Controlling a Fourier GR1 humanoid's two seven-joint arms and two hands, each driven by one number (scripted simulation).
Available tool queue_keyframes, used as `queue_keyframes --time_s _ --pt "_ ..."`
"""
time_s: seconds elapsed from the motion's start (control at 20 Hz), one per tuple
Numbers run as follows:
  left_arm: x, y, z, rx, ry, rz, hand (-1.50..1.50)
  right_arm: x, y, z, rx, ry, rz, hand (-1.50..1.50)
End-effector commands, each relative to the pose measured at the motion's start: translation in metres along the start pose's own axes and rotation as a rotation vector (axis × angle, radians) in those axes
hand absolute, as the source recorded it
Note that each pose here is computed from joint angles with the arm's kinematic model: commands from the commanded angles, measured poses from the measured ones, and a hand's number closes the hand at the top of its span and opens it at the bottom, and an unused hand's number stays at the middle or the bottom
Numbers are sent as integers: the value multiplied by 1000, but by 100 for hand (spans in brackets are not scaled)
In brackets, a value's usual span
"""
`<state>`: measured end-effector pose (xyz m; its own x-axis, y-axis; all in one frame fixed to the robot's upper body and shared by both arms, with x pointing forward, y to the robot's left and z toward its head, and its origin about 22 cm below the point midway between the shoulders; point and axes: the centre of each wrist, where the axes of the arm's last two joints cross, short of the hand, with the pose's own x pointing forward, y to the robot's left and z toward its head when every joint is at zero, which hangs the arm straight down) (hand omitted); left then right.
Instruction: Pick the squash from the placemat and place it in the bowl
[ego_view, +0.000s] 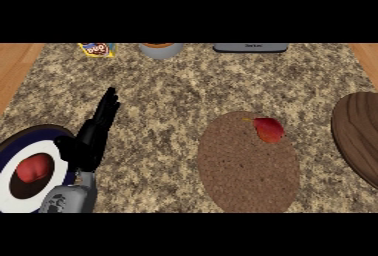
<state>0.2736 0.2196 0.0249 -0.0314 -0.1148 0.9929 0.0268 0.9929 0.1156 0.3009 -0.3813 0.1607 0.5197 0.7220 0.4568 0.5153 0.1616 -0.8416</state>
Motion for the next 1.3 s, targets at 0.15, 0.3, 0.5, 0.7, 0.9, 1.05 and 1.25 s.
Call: queue_keyframes --time_s 0.15,0.3,0.5,0.7,0.9,1.05,1.25 --pt "5 -8 -10 -4 10 15 0 -49 29 -31 30 55 22 150" --pt "11 15 -10 3 -10 -4 0 -90 52 -14 102 76 46 150" --pt "1 7 -7 8 0 8 0 -117 52 -29 209 172 -136 -150" --pt "2 -3 7 -12 -12 16 0 -140 65 -24 296 117 -210 -150" --pt "-1 -3 5 9 20 13 0 -130 48 -33 233 21 -357 -150" --pt "11 13 4 5 -6 -5 0 -135 42 -26 115 -17 -429 -150" --pt "-9 -2 0 9 11 3 0 -127 14 -30 -2 -32 -502 -150"
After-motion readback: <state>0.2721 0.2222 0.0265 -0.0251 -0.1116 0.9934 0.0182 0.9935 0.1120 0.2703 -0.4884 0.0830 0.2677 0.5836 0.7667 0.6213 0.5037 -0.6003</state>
